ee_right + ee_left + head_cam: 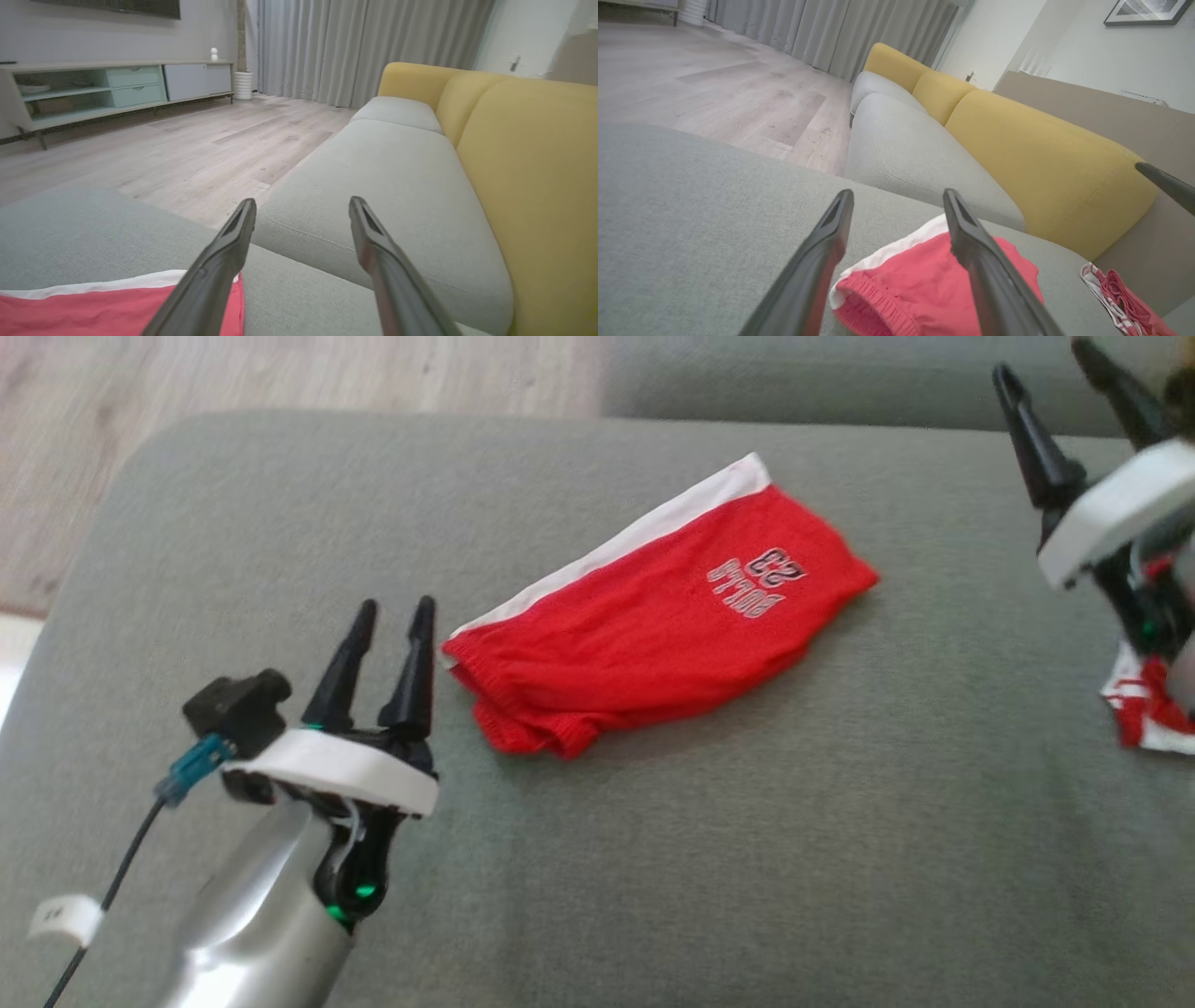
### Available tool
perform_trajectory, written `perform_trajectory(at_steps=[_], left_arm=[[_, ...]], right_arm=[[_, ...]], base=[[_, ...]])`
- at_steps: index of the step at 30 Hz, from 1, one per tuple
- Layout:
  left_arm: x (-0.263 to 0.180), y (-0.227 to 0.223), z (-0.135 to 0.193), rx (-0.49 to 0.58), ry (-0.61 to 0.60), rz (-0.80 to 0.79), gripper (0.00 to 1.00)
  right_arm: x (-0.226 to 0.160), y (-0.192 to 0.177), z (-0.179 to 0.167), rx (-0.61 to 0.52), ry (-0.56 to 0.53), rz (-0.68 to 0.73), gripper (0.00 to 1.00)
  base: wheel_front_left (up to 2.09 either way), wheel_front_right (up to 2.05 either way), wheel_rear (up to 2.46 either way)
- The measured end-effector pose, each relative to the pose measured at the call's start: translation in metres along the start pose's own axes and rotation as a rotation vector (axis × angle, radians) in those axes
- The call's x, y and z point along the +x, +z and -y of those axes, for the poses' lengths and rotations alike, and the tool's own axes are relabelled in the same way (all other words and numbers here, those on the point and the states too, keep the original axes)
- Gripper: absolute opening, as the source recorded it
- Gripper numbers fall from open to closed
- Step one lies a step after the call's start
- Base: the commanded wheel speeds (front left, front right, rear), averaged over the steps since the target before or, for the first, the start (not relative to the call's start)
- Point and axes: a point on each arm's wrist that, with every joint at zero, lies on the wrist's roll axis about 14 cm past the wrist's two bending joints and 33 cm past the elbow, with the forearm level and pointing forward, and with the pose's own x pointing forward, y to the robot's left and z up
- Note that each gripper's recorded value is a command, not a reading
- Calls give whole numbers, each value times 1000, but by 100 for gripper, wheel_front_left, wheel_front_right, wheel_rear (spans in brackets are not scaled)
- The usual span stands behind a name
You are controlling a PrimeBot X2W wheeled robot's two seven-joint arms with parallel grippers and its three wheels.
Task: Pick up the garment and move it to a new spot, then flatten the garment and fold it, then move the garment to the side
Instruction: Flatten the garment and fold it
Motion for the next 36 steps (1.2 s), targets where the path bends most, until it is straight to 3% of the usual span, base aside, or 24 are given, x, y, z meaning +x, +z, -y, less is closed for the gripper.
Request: perform_trajectory(at_steps=[9,12,17,29,36], left_arm=[[-6,24,14,132,-9,108,100],[-13,12,19,173,-9,92,100],[-28,-13,22,232,8,49,100],[-48,-28,19,349,35,31,100],[-49,-23,12,314,69,52,100]], right_arm=[[-68,-36,5,106,-140,30,100],[-90,-49,-1,94,-185,39,100],[-128,-81,-33,179,-258,24,100],[-149,-83,-61,181,-307,51,100],[-145,-90,-65,194,-301,33,100]], base=[[0,0,0],[0,0,0],[0,0,0],[0,0,0],[0,0,0]])
